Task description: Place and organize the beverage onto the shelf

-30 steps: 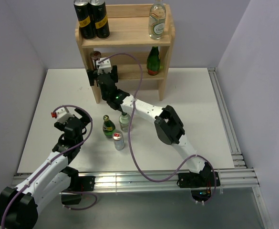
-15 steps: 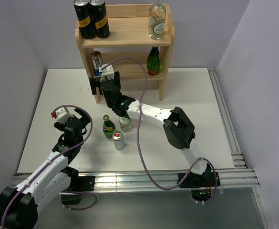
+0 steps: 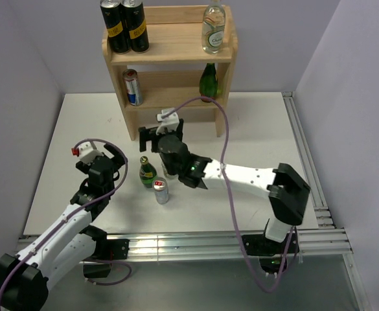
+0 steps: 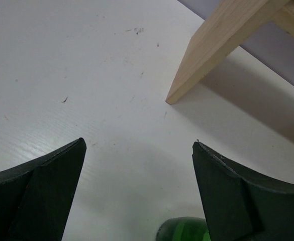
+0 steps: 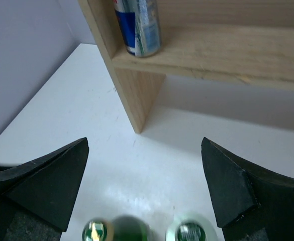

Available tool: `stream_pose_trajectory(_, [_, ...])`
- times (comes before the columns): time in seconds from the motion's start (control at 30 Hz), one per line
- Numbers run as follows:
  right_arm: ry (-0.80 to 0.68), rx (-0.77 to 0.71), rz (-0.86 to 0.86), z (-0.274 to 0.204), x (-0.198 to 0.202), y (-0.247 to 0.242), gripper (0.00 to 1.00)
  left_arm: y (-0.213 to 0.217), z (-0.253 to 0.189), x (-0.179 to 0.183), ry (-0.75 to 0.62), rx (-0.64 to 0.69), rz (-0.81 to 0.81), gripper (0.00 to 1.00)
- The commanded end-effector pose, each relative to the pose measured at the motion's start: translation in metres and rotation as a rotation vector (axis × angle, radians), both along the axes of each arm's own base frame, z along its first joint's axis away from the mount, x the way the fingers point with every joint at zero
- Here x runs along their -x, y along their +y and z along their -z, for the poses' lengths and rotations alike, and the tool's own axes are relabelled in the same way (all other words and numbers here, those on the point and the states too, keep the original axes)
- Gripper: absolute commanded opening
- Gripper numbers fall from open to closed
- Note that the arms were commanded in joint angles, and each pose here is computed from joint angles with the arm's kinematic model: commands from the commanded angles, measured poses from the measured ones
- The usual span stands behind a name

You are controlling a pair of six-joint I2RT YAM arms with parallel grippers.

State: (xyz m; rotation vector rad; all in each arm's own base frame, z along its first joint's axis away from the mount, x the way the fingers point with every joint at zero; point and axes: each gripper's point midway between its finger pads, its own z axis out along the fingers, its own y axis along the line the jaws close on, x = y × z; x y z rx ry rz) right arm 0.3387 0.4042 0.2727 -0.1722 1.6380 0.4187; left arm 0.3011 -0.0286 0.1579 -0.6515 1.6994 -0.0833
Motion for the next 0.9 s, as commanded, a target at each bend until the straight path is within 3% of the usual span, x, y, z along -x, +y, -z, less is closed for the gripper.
stream_pose_trajectory(0.0, [-0.015, -0.143, 0.087, -0.029, 0.023, -0.035, 1.00, -0.016, -0.031, 0.001, -0.043, 0.025, 0.057, 0.94])
stream_pose_trajectory(0.4, [0.062, -0.170, 0.187, 0.017, 0.070, -0.119, 1.00, -0.082, -0.064, 0.029, -0.023, 0.080, 0.295, 0.99])
stream_pose_trajectory(0.6, [0.090, -0.164, 0.208, 0.041, 0.081, -0.145, 1.00, -0.115, -0.041, 0.048, 0.055, 0.049, 0.380, 0.99])
stream_pose_trajectory(0.87, [0.110, -0.166, 0.226, 0.057, 0.088, -0.162, 1.00, -0.119, -0.004, 0.047, 0.125, -0.009, 0.336, 0.99])
